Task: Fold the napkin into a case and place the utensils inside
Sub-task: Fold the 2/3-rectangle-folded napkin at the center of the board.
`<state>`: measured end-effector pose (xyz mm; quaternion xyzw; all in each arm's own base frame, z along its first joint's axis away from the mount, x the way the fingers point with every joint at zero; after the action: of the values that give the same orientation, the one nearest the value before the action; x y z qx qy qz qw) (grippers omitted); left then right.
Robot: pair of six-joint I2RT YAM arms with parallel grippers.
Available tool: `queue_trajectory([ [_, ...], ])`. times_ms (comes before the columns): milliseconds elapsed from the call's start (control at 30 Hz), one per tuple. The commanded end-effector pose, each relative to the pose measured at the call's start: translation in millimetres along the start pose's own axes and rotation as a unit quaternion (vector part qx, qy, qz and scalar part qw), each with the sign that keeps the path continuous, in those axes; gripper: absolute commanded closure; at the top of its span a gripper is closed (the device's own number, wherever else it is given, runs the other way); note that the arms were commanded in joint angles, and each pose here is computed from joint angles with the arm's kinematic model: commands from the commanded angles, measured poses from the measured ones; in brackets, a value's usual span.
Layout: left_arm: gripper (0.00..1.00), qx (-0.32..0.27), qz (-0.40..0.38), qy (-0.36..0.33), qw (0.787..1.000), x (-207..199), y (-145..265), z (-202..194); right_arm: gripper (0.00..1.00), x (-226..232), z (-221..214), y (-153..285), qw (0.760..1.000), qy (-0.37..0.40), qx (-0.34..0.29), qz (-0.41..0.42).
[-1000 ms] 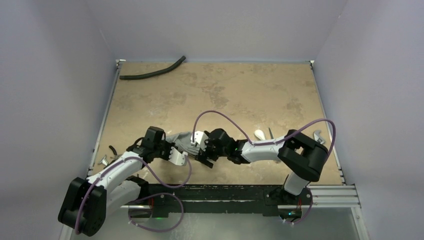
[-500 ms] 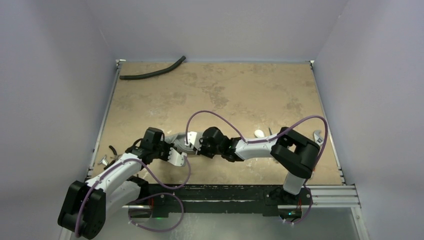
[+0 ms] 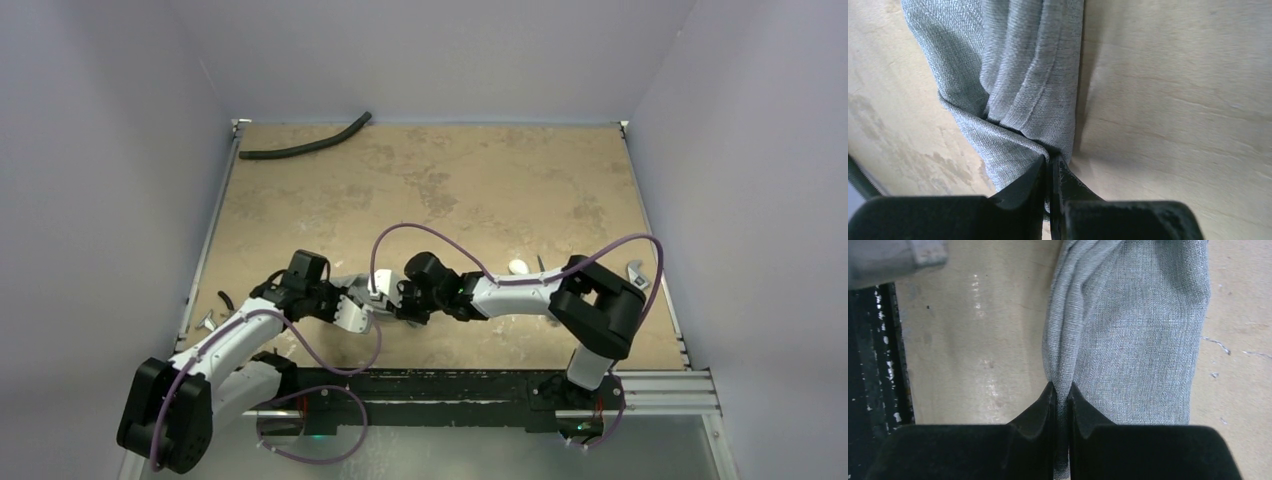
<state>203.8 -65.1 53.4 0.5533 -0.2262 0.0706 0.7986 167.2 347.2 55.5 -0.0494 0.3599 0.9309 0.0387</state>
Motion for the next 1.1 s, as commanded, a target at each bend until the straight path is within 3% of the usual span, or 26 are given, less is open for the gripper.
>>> queue_trajectory([
  [0, 0.94, -0.027, -0.092, 0.03, 0.995, -29.0, 12.4, 8.9, 1.0, 13.7, 6.2, -3.1, 0.998, -0.023, 0.015, 0.065],
  [267, 0.94, -0.026, -0.08, -0.003, 0.996, -39.7, 17.0, 6.2, 1.0, 15.8, 8.3, -2.9, 0.991, -0.06, 0.037, 0.115],
  [467, 0.77, -0.041, -0.071, 0.003, 0.997, -25.3, 28.3, 15.9, 1.0, 15.6, 9.8, -3.8, 0.989, -0.067, 0.04, 0.129],
  [900, 0.72, -0.097, -0.079, 0.008, 0.992, -10.2, 63.0, 43.7, 1.0, 17.2, 5.9, -3.8, 0.987, -0.068, 0.043, 0.141],
  [1067, 0.74, -0.111, -0.043, 0.08, 0.99, 9.0, 68.7, 50.5, 1.0, 19.2, 5.7, -4.4, 0.986, -0.072, 0.035, 0.144],
])
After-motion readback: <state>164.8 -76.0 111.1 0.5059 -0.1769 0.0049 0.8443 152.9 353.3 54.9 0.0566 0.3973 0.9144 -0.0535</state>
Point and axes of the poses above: each gripper's point midway between its finger pads, its own y axis back along the fingers, its own x axis along the line the jaws close on, z = x × y, the point moved 4 cm from there along y, back along the fingers, and after that the axes turned 6 degrees about y, right-handed, at the moved point
